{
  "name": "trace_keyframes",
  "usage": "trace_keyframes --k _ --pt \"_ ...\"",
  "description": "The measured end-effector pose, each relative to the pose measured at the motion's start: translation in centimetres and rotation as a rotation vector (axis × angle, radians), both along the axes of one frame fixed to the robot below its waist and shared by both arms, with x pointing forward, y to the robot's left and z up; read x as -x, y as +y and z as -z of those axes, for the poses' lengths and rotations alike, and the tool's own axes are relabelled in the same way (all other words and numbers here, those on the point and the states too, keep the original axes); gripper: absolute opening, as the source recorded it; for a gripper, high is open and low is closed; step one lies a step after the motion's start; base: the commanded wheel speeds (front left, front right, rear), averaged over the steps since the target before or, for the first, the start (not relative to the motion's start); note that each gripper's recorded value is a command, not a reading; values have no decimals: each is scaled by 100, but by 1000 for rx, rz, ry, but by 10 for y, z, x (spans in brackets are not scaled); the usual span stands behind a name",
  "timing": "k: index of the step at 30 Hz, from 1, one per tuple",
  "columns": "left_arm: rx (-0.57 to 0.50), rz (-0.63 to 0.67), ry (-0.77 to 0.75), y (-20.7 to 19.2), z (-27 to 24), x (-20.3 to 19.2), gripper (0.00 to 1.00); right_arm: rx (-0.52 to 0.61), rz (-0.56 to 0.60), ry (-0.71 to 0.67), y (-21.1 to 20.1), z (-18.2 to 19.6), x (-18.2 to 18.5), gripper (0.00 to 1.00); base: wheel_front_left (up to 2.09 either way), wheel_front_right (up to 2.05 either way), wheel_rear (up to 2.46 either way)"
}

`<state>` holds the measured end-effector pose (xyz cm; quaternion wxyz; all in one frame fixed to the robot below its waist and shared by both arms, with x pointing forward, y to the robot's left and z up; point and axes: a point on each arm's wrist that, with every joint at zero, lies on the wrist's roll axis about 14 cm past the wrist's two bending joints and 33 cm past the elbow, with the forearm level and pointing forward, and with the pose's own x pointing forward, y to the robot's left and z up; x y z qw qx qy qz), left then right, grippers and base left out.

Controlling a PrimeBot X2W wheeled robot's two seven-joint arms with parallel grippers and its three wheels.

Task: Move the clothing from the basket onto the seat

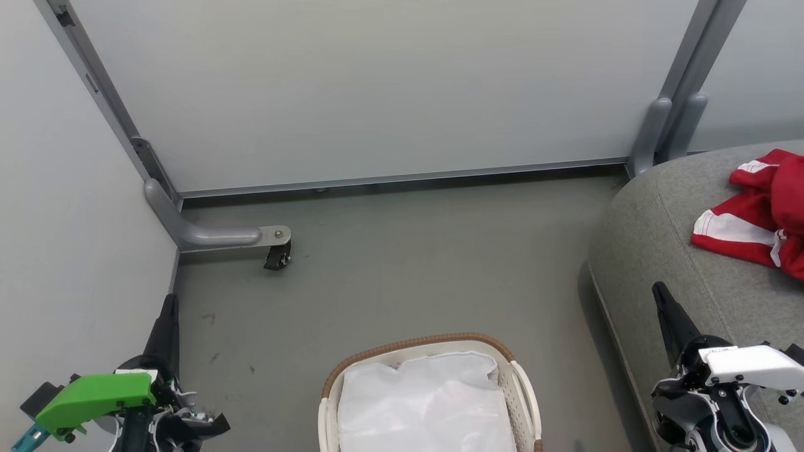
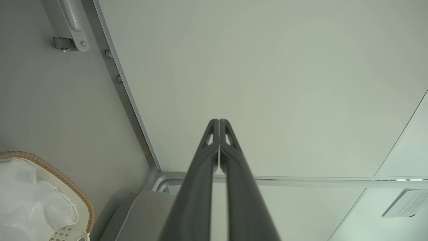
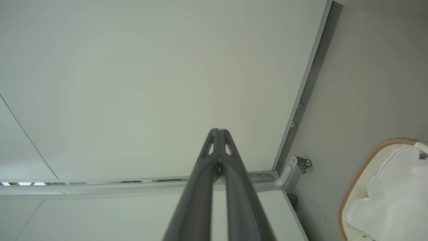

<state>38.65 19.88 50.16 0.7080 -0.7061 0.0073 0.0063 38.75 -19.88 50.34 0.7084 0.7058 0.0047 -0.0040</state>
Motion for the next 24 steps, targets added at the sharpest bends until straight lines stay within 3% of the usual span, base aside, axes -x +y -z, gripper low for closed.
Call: trace_keyframes --k 24 --pt "9 0 -8 0 -2 -1 0 -9 -1 -3 0 -1 0 0 0 0 0"
